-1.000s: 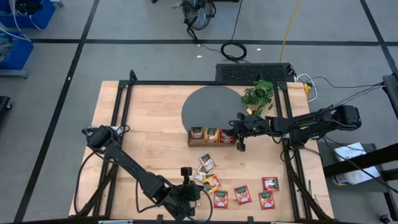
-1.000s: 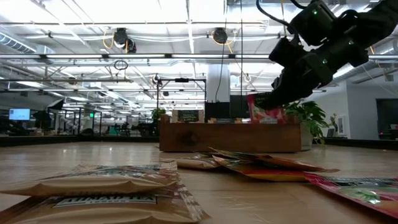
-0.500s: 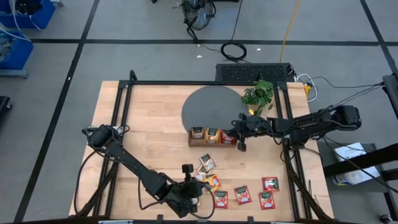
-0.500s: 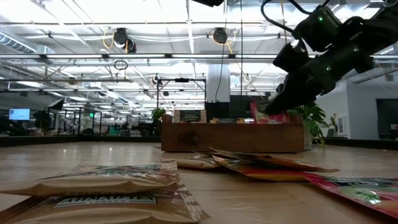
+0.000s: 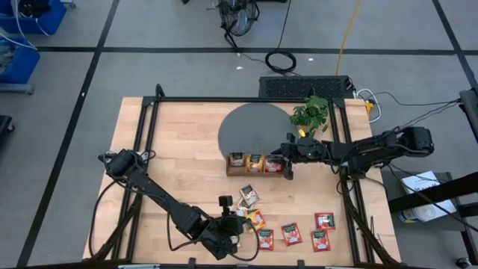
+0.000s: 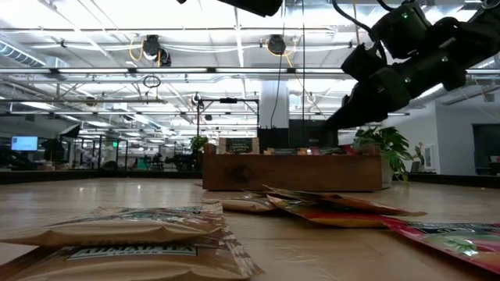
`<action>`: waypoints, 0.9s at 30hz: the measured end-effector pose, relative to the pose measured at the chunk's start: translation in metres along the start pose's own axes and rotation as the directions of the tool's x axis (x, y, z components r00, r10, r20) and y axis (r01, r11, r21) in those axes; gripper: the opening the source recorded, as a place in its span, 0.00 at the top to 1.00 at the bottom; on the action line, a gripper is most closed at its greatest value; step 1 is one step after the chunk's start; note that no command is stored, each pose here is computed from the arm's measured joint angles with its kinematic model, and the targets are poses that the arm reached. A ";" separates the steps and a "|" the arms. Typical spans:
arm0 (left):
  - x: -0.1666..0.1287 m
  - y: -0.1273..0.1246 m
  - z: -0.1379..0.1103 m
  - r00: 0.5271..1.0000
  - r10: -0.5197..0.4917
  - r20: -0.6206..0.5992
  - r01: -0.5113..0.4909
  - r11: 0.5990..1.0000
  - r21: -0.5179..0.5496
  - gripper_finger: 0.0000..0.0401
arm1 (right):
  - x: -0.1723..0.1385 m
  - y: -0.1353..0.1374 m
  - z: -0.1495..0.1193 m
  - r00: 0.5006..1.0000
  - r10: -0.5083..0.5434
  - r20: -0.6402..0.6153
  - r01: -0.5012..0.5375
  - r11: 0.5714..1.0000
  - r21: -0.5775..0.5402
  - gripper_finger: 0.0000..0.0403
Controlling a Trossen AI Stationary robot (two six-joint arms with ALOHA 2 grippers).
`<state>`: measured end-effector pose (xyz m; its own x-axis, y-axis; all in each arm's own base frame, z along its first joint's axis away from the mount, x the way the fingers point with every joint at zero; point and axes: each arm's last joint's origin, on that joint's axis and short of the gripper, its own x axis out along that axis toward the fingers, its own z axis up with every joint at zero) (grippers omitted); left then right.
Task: Pick & Place Tea
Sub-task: Put the yellow tea bag into the middle wooden organizer
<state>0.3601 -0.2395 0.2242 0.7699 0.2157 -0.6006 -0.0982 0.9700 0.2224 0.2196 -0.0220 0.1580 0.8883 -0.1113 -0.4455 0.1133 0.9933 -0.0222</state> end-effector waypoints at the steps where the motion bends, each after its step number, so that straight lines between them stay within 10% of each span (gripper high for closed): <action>1: 0.000 0.000 0.000 1.000 0.001 -0.004 -0.001 1.000 0.003 0.91 | 0.000 0.000 0.000 1.000 0.000 0.005 0.000 1.000 0.000 0.69; 9: 0.000 0.000 -0.003 0.999 -0.021 -0.037 0.021 1.000 -0.006 0.91 | -0.001 0.018 0.008 0.995 0.074 0.059 -0.072 0.996 -0.044 0.71; 27: 0.063 -0.006 -0.028 0.990 -0.073 -0.123 0.050 0.983 -0.177 0.91 | -0.008 0.161 -0.037 0.922 0.373 0.102 -0.336 0.904 -0.264 0.92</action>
<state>0.3912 -0.2283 0.1633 0.6915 0.1565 -0.7052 -0.1693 0.9842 0.0524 0.2145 0.1394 0.1244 0.9068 0.2643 -0.3284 -0.3135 0.9436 -0.1062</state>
